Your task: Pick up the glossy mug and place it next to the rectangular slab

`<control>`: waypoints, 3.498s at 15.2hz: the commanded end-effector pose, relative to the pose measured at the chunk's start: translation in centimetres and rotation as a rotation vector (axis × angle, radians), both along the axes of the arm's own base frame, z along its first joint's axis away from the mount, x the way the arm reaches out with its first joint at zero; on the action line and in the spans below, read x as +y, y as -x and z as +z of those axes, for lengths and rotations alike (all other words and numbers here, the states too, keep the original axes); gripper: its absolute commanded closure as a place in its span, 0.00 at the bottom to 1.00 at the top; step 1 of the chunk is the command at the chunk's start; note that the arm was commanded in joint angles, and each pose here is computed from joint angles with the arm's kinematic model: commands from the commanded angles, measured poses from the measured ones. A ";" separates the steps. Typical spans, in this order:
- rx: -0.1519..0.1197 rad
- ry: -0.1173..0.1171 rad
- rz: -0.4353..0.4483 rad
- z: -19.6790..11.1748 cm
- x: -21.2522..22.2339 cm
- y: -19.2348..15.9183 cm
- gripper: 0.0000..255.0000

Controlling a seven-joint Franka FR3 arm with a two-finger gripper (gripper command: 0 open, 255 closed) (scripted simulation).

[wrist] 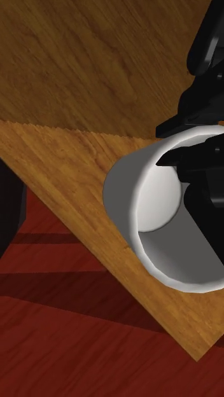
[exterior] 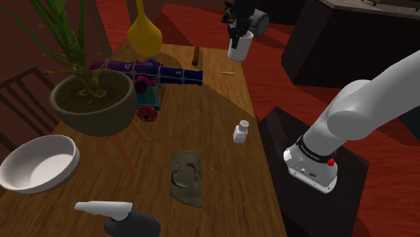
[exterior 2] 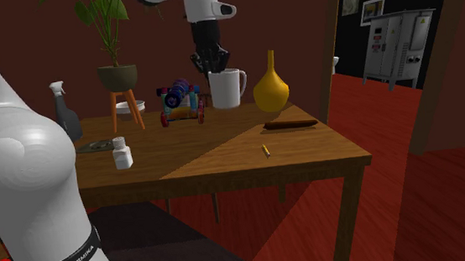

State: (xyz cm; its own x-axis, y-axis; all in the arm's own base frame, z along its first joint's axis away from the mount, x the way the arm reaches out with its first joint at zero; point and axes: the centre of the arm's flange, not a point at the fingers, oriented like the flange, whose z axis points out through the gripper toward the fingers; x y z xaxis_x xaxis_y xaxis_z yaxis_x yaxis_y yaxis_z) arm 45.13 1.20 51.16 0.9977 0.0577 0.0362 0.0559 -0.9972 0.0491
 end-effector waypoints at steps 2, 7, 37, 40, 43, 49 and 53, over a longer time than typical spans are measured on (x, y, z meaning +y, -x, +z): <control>0.000 0.000 0.000 1.0 1.0 0.6 1.00; 0.000 0.000 0.000 1.0 6.9 3.8 1.00; 0.000 0.000 0.000 1.1 41.7 22.6 1.00; 0.000 0.000 0.000 1.2 45.2 24.5 1.00; 0.000 0.000 0.000 1.2 48.7 26.4 1.00; 0.000 0.000 0.000 1.2 55.2 29.9 1.00; 0.000 0.000 0.000 -0.9 55.2 29.9 1.00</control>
